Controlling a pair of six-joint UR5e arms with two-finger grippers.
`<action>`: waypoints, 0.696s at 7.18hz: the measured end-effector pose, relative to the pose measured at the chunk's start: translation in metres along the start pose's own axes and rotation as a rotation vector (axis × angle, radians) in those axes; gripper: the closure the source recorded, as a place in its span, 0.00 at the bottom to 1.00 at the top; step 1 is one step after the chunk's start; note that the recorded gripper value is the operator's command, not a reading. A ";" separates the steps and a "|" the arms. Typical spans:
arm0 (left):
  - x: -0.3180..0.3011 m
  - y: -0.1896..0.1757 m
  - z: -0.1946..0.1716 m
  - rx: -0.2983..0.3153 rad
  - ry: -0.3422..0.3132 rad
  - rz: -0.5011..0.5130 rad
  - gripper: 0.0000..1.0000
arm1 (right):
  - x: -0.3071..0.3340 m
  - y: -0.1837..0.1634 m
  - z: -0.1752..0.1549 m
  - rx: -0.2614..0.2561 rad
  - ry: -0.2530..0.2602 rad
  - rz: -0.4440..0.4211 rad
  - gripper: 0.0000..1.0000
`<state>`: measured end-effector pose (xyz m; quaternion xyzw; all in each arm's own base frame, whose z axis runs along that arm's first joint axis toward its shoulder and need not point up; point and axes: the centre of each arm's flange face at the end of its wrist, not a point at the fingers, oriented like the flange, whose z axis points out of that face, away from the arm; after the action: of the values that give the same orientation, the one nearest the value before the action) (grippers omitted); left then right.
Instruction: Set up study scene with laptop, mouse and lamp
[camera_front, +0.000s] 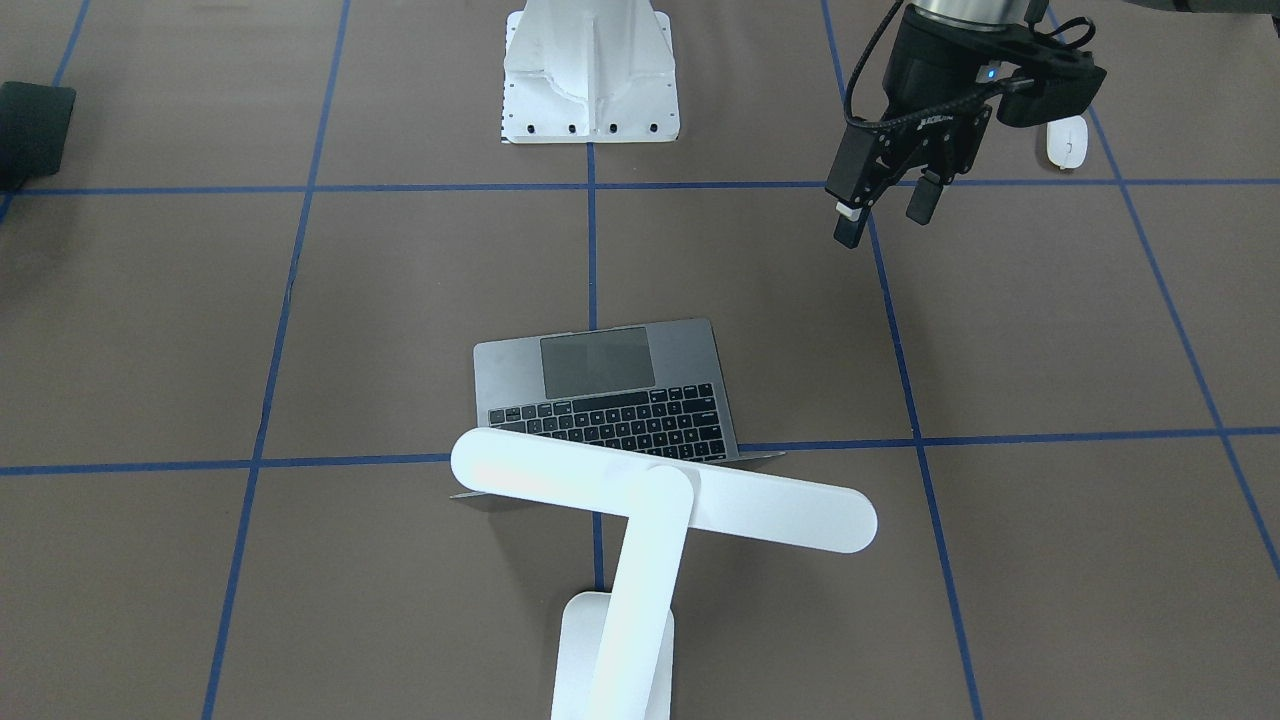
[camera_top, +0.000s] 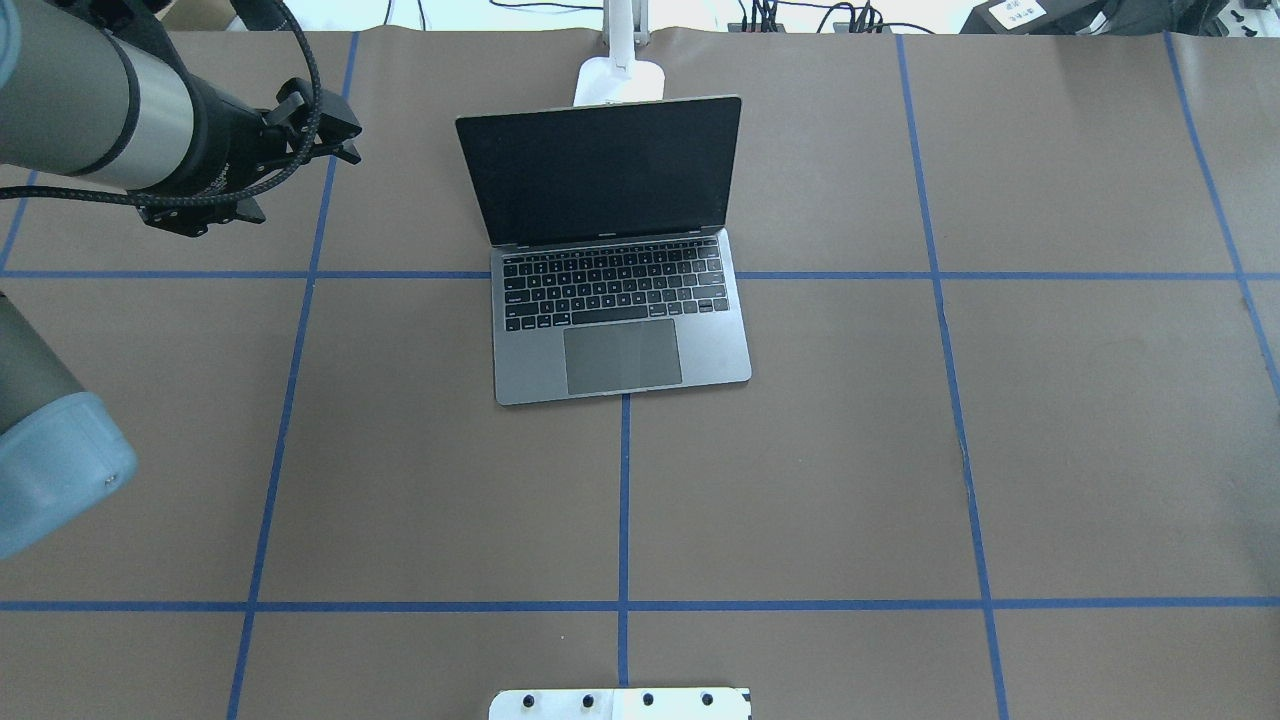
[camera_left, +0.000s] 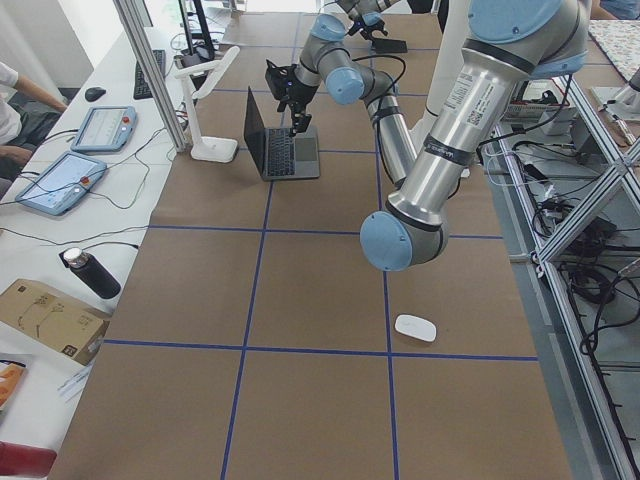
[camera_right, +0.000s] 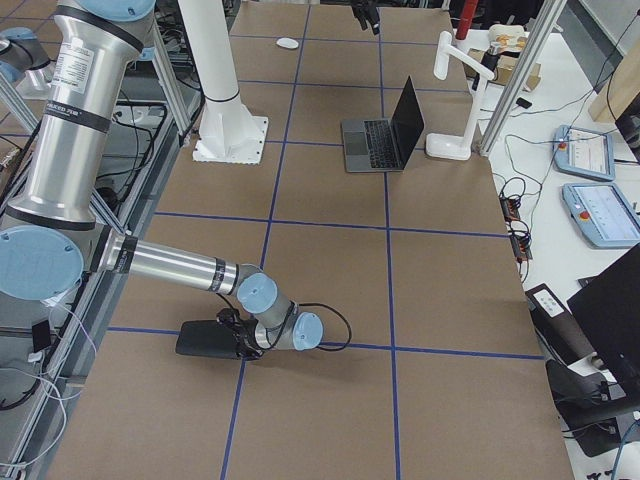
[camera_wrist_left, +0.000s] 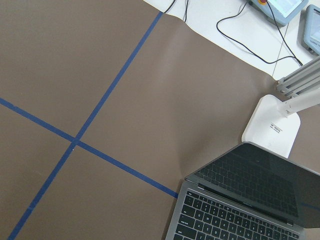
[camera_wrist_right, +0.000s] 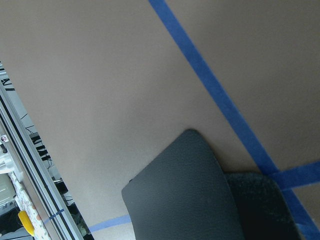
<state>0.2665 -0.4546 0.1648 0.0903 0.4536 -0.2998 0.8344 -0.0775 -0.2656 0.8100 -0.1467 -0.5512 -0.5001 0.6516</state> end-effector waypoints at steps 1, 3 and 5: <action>0.000 0.000 -0.001 0.000 -0.001 0.000 0.00 | -0.001 0.001 0.002 0.016 -0.007 0.007 0.02; 0.000 0.001 -0.002 -0.001 -0.005 -0.001 0.00 | -0.002 -0.001 0.003 0.043 -0.016 0.014 0.02; 0.000 0.002 -0.002 -0.002 -0.005 0.000 0.00 | -0.005 -0.007 0.003 0.070 -0.023 0.024 0.02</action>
<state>0.2660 -0.4521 0.1636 0.0885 0.4516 -0.2995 0.8358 -0.0840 -0.2645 0.8044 -0.1360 -0.5742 -0.4709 0.6558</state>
